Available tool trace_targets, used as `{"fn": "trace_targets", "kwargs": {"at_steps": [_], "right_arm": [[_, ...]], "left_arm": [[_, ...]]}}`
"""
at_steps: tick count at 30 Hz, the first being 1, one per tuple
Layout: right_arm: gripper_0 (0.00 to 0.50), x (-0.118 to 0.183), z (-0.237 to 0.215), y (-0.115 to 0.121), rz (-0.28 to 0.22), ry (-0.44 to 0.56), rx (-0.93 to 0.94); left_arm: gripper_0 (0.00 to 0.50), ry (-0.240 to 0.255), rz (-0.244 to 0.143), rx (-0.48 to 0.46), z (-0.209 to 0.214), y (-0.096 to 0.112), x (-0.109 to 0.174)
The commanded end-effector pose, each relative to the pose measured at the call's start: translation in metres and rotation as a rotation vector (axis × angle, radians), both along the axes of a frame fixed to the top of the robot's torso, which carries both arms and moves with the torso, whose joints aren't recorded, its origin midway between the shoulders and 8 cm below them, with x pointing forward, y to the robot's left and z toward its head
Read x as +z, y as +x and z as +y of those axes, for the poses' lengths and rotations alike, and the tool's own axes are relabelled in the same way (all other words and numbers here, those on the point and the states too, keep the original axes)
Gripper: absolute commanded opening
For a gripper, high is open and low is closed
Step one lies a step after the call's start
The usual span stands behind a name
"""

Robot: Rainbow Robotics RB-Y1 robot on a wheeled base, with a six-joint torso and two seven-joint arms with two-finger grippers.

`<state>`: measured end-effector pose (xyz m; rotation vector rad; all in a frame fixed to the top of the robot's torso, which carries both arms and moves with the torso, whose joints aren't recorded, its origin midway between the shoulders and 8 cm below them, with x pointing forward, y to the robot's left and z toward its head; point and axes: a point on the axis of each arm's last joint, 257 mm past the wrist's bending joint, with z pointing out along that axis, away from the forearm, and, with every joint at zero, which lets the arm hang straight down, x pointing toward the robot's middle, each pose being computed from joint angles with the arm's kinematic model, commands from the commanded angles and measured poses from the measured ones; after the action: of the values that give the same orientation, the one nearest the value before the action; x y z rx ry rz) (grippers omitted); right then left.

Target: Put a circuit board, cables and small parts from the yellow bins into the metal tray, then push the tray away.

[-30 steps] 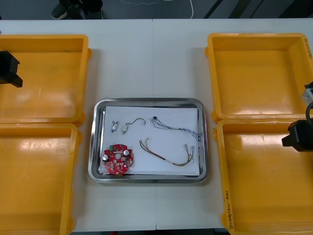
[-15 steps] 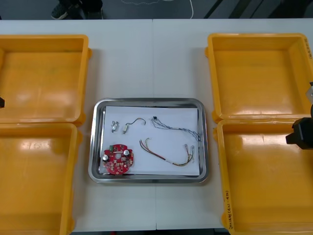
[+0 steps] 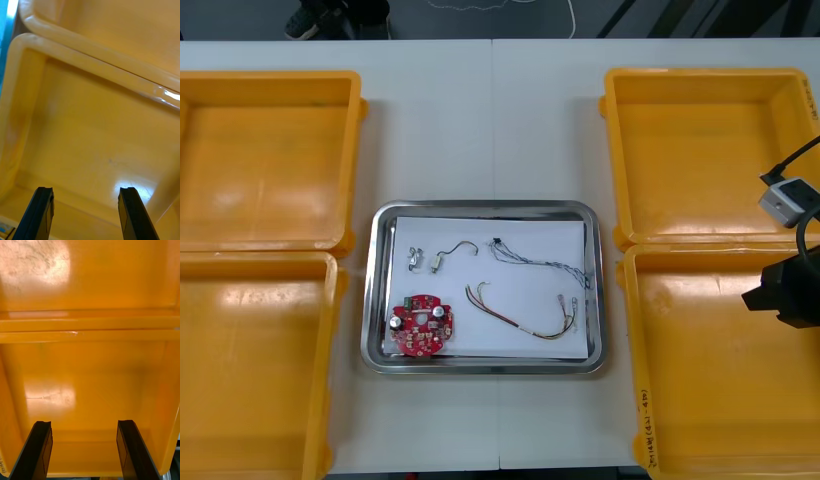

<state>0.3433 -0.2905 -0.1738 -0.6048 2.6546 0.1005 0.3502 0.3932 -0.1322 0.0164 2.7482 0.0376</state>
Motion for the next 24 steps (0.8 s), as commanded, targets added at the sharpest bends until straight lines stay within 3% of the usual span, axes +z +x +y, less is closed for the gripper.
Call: {"fn": "trace_targets", "kwargs": {"at_steps": [1,5,12,24], "right_arm": [[0.5,0.015,0.013,0.002,-0.055,-0.07,0.139],[0.5,0.01,0.035,0.003,-0.052,-0.094,0.219],[0.5,0.005,0.081,0.012,-0.092,-0.127,0.336],[0.5,-0.007,0.157,0.023,-0.129,-0.206,0.54]], "left_arm": [[0.5,0.052,-0.017,-0.068,0.011,-0.014,0.01],[0.5,0.036,-0.03,-0.093,0.01,-0.014,0.003],[0.5,0.001,-0.054,-0.09,0.006,-0.012,-0.004],[0.5,0.033,-0.035,-0.069,0.015,-0.014,-0.016]]}}
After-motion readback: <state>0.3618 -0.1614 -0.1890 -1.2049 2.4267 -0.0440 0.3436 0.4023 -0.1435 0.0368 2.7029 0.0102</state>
